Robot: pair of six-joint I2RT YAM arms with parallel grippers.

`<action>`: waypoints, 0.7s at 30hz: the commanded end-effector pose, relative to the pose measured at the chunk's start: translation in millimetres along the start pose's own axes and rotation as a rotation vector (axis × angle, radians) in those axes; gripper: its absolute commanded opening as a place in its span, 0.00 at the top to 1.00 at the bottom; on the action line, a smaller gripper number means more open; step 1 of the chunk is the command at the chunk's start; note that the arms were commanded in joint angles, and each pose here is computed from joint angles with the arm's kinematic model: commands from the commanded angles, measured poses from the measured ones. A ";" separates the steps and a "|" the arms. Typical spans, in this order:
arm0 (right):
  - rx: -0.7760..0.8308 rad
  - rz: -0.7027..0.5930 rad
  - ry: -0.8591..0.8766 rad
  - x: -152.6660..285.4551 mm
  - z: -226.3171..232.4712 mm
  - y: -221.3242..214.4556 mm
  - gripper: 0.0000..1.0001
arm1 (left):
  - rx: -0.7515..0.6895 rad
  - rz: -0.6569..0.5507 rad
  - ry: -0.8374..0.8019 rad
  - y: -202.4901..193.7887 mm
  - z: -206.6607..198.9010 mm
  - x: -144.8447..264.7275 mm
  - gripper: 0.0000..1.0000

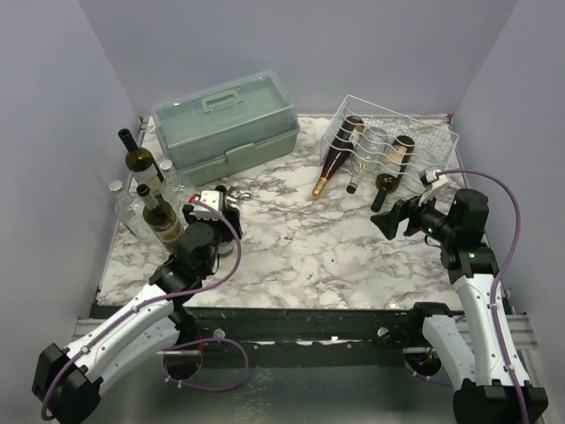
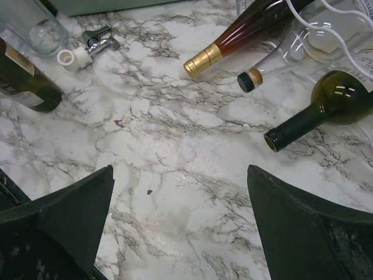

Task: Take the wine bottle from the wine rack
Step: Place the wine bottle at the center of the board.

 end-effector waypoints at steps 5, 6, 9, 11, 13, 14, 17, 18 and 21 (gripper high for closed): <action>0.021 -0.025 -0.036 0.9 -6.1 2.3 0.00 | 0.160 -0.108 0.139 40.3 28.9 -13.2 1.00; 0.019 -0.024 -0.037 0.9 -6.6 2.1 0.01 | 0.169 -0.109 0.149 41.1 31.3 -14.4 1.00; 0.019 -0.025 -0.037 0.9 -6.4 2.2 0.00 | 0.194 -0.111 0.176 41.2 37.7 -18.2 1.00; 0.018 -0.025 -0.038 1.0 -6.7 2.2 0.00 | 0.205 -0.111 0.193 40.4 41.7 -20.4 1.00; 0.018 -0.025 -0.038 1.1 -6.6 2.2 0.00 | 0.219 -0.112 0.218 38.7 46.6 -21.5 1.00; 0.019 -0.026 -0.038 1.3 -6.5 2.3 0.00 | 0.224 -0.113 0.227 38.2 48.4 -21.7 1.00; 0.019 -0.027 -0.040 1.5 -6.8 2.8 0.00 | 0.230 -0.113 0.241 36.7 51.4 -22.0 1.00; 0.018 -0.027 -0.040 1.4 -7.0 2.5 0.00 | 0.229 -0.113 0.245 36.7 52.0 -21.7 1.00; 0.018 -0.025 -0.039 1.2 -6.8 1.8 0.00 | 0.225 -0.116 0.256 36.6 53.9 -20.9 0.93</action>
Point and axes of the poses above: each gripper's point midway between its finger pads, its own x axis back along the fingers, its own z axis along the line the jaws close on, y = z × x, the point moved 4 cm from there along x, back along the fingers, and after that the axes turned 1 degree about x, right-handed, at the moved point
